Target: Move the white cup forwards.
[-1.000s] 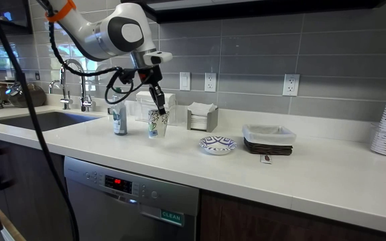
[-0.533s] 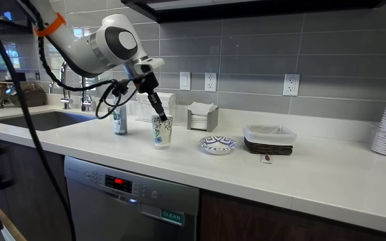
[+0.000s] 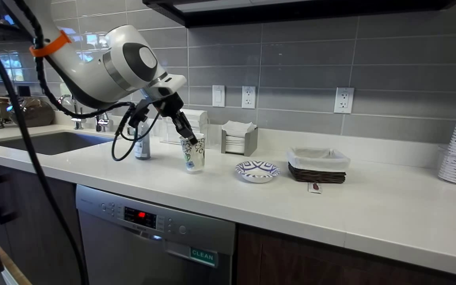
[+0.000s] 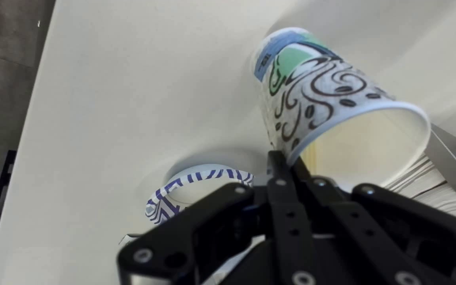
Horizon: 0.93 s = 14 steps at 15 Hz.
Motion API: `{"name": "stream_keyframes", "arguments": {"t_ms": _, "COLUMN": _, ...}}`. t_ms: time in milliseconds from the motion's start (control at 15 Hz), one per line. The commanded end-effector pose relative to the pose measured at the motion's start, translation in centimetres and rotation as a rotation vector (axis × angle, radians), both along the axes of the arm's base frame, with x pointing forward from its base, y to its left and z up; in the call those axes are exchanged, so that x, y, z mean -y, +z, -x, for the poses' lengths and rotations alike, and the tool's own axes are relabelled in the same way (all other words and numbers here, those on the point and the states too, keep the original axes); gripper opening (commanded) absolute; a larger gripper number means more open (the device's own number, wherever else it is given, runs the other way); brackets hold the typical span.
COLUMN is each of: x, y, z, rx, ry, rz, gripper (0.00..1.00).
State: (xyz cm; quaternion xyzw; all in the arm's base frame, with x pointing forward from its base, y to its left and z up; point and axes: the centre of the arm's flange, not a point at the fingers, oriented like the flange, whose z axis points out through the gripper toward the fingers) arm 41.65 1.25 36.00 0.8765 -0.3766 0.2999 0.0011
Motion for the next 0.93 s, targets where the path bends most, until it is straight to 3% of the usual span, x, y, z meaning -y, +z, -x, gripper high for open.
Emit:
{"name": "stream_keyframes", "arguments": {"t_ms": 0, "x": -0.1, "y": -1.6, "z": 0.5, "rx": 0.044, "ry": -0.049, "rz": -0.014, "gripper": 0.01}}
{"name": "stream_keyframes", "arguments": {"t_ms": 67, "x": -0.1, "y": -1.6, "z": 0.5, "rx": 0.046, "ry": -0.059, "rz": -0.021, "gripper": 0.01}}
{"name": "stream_keyframes", "arguments": {"t_ms": 133, "x": 0.0, "y": -1.7, "z": 0.4, "rx": 0.043, "ry": -0.068, "rz": -0.036, "gripper": 0.29}}
{"name": "stream_keyframes", "arguments": {"t_ms": 267, "x": 0.0, "y": -2.0, "z": 0.4, "rx": 0.042, "ry": -0.08, "rz": -0.052, "gripper": 0.37}}
{"name": "stream_keyframes", "arguments": {"t_ms": 467, "x": -0.1, "y": -1.8, "z": 0.1, "rx": 0.038, "ry": -0.081, "rz": -0.065, "gripper": 0.61}}
{"name": "stream_keyframes", "arguments": {"t_ms": 800, "x": 0.2, "y": 3.0, "z": -0.6, "rx": 0.034, "ry": -0.027, "rz": -0.134, "gripper": 0.98}}
{"name": "stream_keyframes", "arguments": {"t_ms": 867, "x": 0.3, "y": 4.0, "z": -0.6, "rx": 0.033, "ry": 0.02, "rz": -0.148, "gripper": 1.0}}
